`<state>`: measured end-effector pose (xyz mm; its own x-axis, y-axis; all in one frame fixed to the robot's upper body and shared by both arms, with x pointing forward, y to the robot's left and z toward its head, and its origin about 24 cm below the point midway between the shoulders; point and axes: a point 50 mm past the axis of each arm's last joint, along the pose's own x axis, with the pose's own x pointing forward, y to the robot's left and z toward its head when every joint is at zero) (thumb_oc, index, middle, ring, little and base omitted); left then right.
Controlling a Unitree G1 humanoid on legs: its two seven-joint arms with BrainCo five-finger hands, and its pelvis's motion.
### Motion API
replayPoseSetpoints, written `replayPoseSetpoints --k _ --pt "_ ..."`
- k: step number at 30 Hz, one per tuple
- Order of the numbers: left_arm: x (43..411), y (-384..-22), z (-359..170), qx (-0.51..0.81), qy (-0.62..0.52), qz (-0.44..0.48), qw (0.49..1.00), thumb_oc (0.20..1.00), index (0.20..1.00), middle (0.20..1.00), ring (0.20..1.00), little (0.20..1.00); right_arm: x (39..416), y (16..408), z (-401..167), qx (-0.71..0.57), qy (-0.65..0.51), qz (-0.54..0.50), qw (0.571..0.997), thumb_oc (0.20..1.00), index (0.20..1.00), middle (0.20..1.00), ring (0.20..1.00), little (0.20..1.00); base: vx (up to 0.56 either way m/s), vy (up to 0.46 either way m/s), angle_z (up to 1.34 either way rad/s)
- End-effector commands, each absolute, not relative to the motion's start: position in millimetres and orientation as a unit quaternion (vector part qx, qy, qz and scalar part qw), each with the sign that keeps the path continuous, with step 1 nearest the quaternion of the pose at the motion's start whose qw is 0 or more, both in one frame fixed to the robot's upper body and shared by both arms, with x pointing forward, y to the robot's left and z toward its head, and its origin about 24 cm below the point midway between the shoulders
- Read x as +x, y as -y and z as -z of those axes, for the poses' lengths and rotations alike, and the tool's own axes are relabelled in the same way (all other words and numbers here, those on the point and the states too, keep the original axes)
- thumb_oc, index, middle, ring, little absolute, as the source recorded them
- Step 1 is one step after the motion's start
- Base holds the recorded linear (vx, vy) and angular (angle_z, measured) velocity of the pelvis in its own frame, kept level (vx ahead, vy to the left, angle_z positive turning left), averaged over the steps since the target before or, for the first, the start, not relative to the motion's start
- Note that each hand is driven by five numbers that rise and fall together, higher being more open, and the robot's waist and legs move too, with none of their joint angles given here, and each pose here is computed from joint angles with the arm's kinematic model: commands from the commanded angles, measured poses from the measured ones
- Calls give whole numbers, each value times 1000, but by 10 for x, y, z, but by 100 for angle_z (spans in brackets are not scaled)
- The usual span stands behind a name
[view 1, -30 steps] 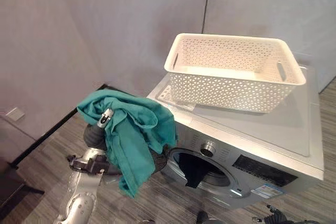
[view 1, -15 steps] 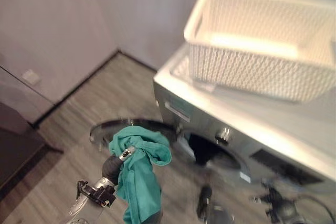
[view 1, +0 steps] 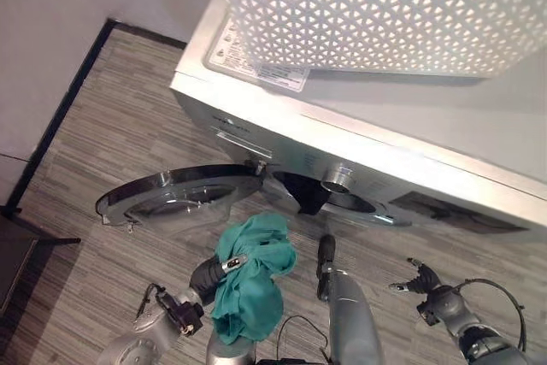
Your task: Grab the laundry basket,head to the washer,open it,put in the laundry and shut it.
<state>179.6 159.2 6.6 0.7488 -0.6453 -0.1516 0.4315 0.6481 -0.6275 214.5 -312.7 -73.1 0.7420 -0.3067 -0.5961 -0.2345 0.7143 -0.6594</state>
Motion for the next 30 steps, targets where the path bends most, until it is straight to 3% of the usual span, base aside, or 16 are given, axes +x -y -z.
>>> replayPoseSetpoints --k 1,10,11,12,13,18,21,23,30 --pt "1659 -1537 -110 -292 -178 315 885 200 200 200 200 200 2166 3353 548 -383 -327 78 860 1000 1000 1000 1000 1000 -22 15 -30" --pt "2128 -1497 -207 -277 -107 232 926 200 200 200 200 200 1908 3378 693 -292 -347 145 879 1000 1000 1000 1000 1000 -19 -14 -36" --pt "2372 -1452 -301 -278 -72 200 937 200 200 200 200 200 1838 3319 758 -270 -352 146 884 1000 1000 1000 1000 1000 1 -32 0" --pt "2372 -1452 -301 -278 -72 200 937 200 200 200 200 200 1837 3319 758 -270 -352 146 884 1000 1000 1000 1000 1000 39 -66 -2" --pt "2669 -1413 -443 -273 -33 159 948 200 200 200 200 200 1858 3187 777 -243 -336 139 899 1000 1000 1000 1000 1000 46 -32 -2" --pt "3195 -1417 -720 -236 23 81 968 200 200 200 200 200 1995 3019 729 -219 -300 128 920 1000 1000 1000 1000 1000 94 -8 -24" --pt "3689 -1539 -1108 -246 60 -28 967 200 200 200 200 200 2089 2914 694 -237 -280 112 924 1000 1000 1000 1000 1000 75 -15 -16" --pt "3931 -1818 -1491 -282 95 -99 950 200 200 200 200 200 2075 2849 760 -226 -294 99 923 1000 1000 1000 1000 1000 107 -27 -34" --pt "4101 -2155 -2593 -341 211 -155 903 200 200 200 200 200 1930 2792 950 -192 -342 105 914 1000 1000 1000 1000 1000 45 -43 -1"
